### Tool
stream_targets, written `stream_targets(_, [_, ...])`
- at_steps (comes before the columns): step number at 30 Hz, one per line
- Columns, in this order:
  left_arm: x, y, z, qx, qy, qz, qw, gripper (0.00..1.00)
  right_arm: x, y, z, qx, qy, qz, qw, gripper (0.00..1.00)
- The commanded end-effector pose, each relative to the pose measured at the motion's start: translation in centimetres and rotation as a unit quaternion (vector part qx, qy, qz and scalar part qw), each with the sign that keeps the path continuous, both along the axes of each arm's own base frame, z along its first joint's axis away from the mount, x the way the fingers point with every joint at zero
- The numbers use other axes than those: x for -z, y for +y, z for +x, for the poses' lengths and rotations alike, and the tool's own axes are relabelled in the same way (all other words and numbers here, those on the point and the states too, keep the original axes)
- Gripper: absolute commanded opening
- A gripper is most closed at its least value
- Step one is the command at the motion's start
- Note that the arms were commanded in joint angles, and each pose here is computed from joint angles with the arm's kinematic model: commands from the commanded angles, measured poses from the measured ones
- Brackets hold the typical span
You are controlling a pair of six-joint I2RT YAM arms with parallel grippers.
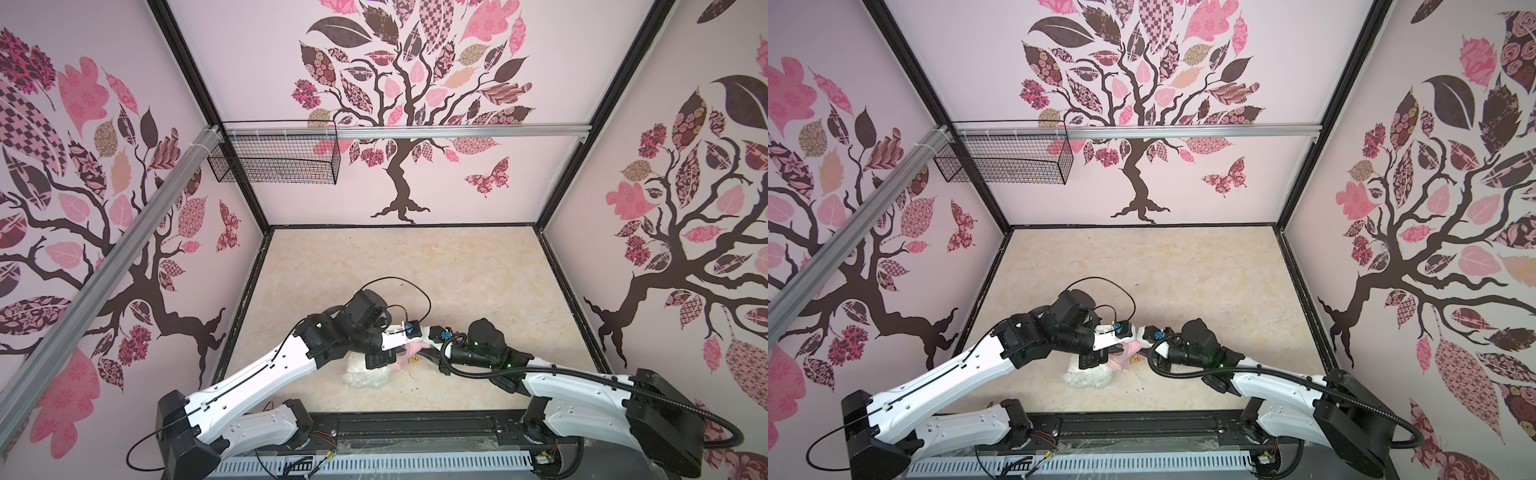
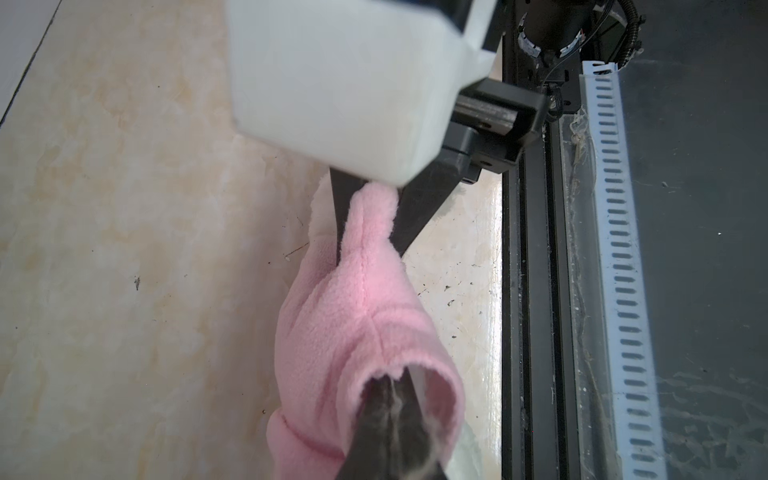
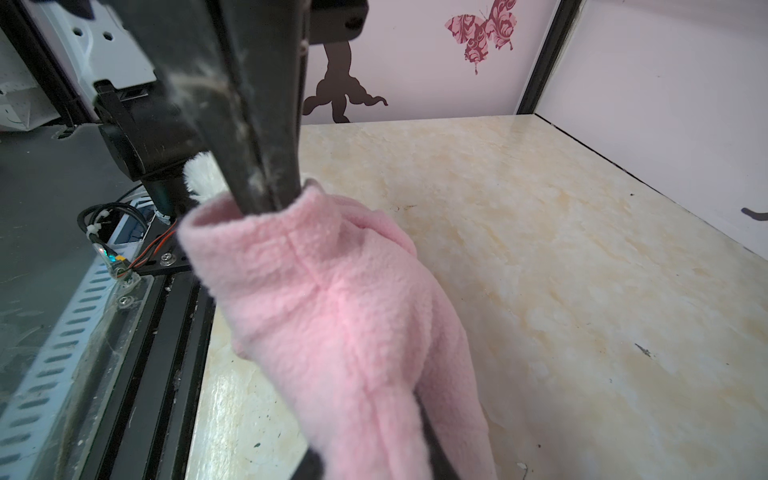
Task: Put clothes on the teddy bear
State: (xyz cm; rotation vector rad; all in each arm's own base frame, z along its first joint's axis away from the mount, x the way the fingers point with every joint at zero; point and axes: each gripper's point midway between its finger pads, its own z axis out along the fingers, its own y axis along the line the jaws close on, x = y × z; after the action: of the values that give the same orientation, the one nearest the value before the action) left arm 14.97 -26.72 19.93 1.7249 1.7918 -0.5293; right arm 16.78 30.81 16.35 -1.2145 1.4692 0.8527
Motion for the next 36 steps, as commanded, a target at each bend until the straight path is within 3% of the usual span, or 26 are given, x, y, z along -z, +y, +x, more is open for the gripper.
stream_targets(1, [-1.0,-0.3,0.4,0.008,-0.019,0.001,1.000,0.11,-4.0,0.5,-0.6,-0.018,-0.027,0.064,0.997,0.18])
stream_targets(5, [-0.7,-0.6,-0.4,0.024,-0.002,-0.009,1.000,0.22,-4.2,0.6,-0.4,-0.013,-0.013,0.070,0.997,0.18])
stream_targets(23, [1.8,-3.6,1.0,0.012,0.012,-0.020,1.000,0.37,-11.8,2.5,-2.6,-0.085,0.053,0.218,0.971,0.18])
stream_targets(25, [2.0,-4.0,1.1,0.012,0.010,-0.020,1.000,0.33,-12.3,2.9,-3.0,-0.094,0.060,0.227,0.967,0.18])
stream_targets(27, [2.5,-3.8,1.2,0.011,0.011,-0.010,1.000,0.22,-12.7,2.6,-2.9,-0.089,0.069,0.248,0.962,0.18])
stream_targets(32, [1.7,-2.5,0.9,-0.001,0.003,-0.006,1.000,0.00,-10.5,1.3,-1.1,-0.021,0.089,0.233,0.968,0.17])
stream_targets(36, [-1.6,-2.0,1.3,-0.024,-0.003,-0.084,0.996,0.00,-7.6,-1.1,1.7,0.060,0.135,0.231,0.962,0.13])
